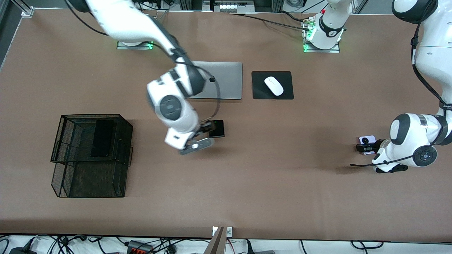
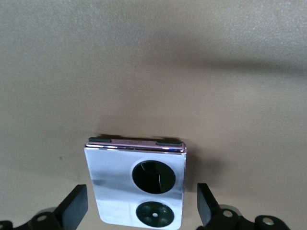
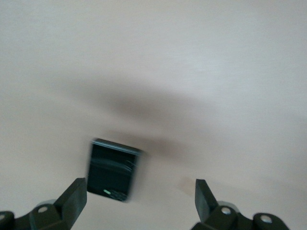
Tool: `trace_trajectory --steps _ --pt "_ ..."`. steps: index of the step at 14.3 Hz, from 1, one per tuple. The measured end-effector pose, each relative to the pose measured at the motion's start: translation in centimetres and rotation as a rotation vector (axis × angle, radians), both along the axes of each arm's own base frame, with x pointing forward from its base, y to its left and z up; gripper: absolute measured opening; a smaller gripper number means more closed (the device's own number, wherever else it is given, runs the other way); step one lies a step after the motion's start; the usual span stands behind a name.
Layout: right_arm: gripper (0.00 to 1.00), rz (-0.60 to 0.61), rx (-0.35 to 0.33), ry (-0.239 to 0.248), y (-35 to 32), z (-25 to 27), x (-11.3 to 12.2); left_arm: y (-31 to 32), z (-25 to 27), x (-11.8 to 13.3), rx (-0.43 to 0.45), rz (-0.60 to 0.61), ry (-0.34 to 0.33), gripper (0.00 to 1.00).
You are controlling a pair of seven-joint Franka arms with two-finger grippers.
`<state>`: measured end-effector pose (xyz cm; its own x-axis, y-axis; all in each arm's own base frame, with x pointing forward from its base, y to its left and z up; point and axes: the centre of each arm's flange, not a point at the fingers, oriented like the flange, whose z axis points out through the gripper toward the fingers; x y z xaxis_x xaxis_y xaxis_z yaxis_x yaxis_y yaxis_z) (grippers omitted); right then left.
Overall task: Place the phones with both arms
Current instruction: 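Grasp the black flip phone mid-table with the right gripper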
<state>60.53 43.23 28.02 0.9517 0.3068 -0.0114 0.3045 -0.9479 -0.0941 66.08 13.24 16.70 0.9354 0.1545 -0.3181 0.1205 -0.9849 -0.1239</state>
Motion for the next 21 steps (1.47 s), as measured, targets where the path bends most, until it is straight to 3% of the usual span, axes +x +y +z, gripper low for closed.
trace_trajectory --steps 7,9,17,21 --pt "1.0 -0.07 -0.077 -0.033 4.6 -7.5 -3.5 0.9 -1.0 -0.1 -0.023 -0.019 -0.016 0.99" --pt "1.0 -0.089 -0.087 -0.036 5.0 -7.8 -3.9 0.9 -0.7 -0.1 -0.031 -0.028 -0.022 0.85" --pt "1.0 -0.092 -0.11 -0.014 5.2 -9.6 -5.0 0.4 -0.5 -0.1 -0.058 -0.072 -0.008 0.84" --pt "1.0 -0.094 -0.12 -0.005 5.0 -10.4 -5.1 -2.4 1.4 0.6 -0.128 -0.062 0.0 0.84"
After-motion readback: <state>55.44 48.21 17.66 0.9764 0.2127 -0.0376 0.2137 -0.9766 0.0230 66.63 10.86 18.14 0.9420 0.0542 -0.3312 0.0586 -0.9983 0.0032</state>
